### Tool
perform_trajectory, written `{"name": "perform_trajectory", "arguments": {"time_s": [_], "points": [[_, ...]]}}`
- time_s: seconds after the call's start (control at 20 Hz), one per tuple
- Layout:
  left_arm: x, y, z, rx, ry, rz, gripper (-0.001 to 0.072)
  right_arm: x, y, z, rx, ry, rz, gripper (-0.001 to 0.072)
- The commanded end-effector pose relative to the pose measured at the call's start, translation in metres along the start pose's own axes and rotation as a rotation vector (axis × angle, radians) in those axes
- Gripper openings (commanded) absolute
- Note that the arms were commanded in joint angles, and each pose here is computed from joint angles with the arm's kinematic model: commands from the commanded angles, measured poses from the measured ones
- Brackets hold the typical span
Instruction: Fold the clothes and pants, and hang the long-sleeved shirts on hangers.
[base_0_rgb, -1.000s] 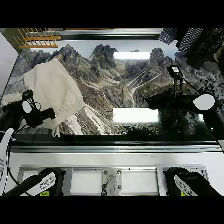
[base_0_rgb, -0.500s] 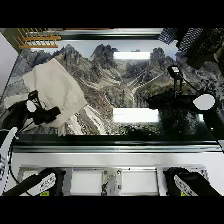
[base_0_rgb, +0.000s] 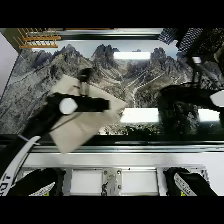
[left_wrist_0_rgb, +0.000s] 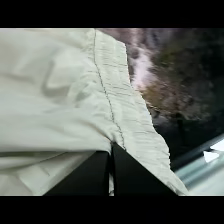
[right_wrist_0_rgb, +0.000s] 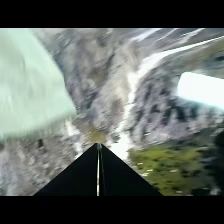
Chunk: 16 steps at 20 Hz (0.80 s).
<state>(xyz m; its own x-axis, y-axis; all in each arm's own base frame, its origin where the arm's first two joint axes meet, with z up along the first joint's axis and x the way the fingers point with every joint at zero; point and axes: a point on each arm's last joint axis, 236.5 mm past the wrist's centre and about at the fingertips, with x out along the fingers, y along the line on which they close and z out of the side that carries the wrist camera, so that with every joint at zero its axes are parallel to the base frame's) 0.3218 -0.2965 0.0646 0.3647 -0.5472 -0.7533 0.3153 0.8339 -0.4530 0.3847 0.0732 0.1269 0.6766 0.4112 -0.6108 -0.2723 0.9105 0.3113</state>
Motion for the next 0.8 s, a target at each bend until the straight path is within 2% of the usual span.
{"name": "perform_trajectory", "arguments": {"time_s": [0.0,0.05,0.1,0.25,0.45,0.6,0.75], "points": [[0.031,-0.09,-0.021,0.139,0.052,-0.117,0.0103,-0.034,-0.053,0.016,0.055,-0.075,-0.133,0.003],[0.04,-0.094,-0.018,0.144,0.059,-0.116,0.0462,-0.04,-0.066,0.016,0.078,-0.08,-0.157,0.003],[0.044,-0.091,-0.008,0.134,0.056,-0.107,0.0702,-0.045,-0.075,0.012,0.098,-0.075,-0.172,0.003],[0.034,-0.034,0.05,0.092,0.01,-0.024,0.0699,-0.052,-0.087,0.0,0.14,-0.04,-0.185,0.0031],[-0.008,0.137,0.101,-0.139,-0.046,0.226,0.0699,-0.048,-0.083,-0.011,0.152,0.007,-0.157,0.0032],[-0.032,0.262,0.077,-0.387,-0.023,0.357,0.0699,-0.042,-0.082,-0.021,0.167,0.053,-0.136,0.0031],[-0.031,0.336,0.031,-0.539,0.045,0.364,0.0699,-0.037,-0.081,-0.03,0.18,0.093,-0.117,0.0031]]}}
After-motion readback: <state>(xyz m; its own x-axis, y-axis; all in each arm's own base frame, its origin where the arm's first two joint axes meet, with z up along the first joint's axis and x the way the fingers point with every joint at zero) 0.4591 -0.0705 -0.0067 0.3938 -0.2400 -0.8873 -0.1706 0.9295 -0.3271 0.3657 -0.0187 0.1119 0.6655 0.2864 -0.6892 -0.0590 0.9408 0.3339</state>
